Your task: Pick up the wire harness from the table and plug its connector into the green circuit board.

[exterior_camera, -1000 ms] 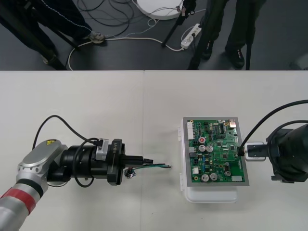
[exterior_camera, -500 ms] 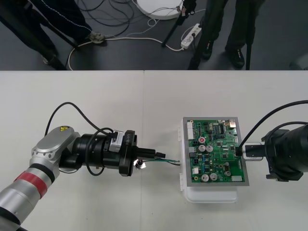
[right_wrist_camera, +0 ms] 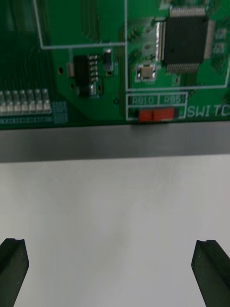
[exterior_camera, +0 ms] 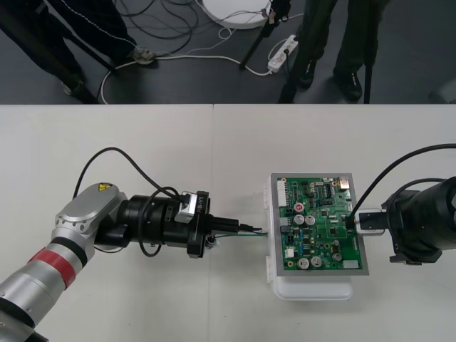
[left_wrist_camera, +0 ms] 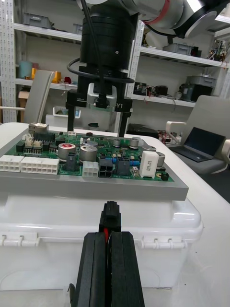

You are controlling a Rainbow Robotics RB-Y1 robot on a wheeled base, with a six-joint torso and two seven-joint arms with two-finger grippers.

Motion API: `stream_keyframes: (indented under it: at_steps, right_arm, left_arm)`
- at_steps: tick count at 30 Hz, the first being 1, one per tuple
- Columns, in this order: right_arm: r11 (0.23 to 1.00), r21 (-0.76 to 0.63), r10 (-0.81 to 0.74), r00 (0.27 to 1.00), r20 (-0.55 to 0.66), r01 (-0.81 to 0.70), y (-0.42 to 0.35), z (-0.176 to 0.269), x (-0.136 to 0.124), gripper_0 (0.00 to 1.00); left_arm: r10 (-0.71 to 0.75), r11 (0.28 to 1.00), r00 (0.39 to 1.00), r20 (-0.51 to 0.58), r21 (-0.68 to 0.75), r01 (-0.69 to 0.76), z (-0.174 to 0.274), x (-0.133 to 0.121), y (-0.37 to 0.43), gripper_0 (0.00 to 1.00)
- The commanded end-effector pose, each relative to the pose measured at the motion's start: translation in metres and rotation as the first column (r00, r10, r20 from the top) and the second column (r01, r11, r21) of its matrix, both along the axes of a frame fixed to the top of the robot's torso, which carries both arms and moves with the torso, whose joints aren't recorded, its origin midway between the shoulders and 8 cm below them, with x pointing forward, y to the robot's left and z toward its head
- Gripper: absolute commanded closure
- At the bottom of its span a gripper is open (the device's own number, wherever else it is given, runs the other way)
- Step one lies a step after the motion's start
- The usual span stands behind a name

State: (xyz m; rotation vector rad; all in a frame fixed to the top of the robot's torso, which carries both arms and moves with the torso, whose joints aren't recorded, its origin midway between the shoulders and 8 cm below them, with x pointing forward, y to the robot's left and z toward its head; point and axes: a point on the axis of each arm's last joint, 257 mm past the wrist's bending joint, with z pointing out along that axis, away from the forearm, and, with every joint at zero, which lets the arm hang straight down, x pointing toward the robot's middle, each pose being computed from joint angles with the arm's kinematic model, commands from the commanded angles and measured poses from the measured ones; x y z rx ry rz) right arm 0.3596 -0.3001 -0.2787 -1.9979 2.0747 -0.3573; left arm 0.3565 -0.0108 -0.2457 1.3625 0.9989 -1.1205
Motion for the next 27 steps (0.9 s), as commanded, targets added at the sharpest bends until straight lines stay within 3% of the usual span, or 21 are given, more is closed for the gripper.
stream_keyframes:
  at_steps: [1, 27]
  right_arm:
    - [0.996, 0.013, 0.087, 0.996, 0.018, -0.087, 0.023, 0.001, 0.016, 0.0]
    - [0.986, 0.071, 0.152, 0.988, 0.003, -0.152, 0.05, 0.006, 0.017, 0.0]
  left_arm:
    - [-0.002, 1.0, 0.994, 0.112, -0.026, 0.005, 0.016, 0.007, -0.03, 1.0]
    - [0.021, 0.998, 0.997, 0.08, -0.066, -0.015, 0.016, -0.005, -0.044, 1.0]
